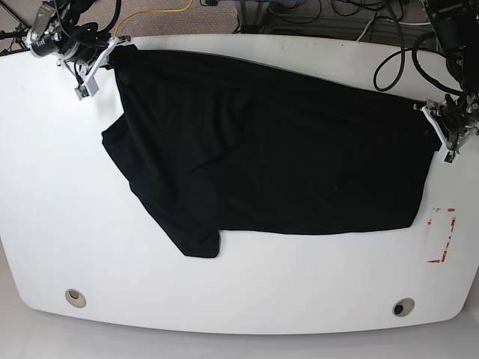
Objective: Fold the T-shirt properly
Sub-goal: 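Pull the shirt edge taut with both grippers, spreading it flat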
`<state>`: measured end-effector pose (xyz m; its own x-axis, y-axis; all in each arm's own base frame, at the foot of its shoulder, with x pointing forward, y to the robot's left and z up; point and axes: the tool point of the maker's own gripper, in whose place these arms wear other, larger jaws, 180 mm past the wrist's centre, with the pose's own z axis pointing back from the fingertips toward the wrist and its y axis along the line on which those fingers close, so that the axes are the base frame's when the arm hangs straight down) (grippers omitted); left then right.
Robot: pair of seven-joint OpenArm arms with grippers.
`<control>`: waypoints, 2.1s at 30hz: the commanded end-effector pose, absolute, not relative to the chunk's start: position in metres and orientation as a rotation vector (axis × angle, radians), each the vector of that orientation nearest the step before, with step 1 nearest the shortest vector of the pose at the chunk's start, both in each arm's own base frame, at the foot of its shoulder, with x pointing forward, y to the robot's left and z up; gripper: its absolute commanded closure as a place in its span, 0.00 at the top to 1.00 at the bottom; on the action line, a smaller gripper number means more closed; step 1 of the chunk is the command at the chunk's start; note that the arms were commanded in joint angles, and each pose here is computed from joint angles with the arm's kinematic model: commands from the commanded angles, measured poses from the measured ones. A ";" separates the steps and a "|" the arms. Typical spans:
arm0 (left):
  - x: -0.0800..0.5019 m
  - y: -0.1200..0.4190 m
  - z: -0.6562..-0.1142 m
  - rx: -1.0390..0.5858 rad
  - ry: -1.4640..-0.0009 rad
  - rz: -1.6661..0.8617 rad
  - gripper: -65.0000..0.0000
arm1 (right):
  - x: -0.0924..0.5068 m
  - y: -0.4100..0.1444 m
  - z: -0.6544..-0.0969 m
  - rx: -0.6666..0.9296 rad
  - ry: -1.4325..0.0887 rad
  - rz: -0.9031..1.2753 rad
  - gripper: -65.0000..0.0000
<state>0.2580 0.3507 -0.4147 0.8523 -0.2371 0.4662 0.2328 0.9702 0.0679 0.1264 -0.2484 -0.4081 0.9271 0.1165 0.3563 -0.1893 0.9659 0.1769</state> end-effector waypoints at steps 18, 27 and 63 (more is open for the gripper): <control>0.197 0.370 -0.405 0.174 -0.263 -0.369 0.36 | 0.138 -0.266 -0.399 0.118 -0.256 0.340 0.01; 0.170 0.370 -0.400 0.195 -0.265 -0.336 0.36 | 0.143 -0.261 -0.400 0.131 -0.272 0.328 0.01; 0.192 0.387 -0.325 0.408 -0.256 -0.334 0.68 | 0.168 -0.253 -0.374 0.096 -0.376 0.380 0.63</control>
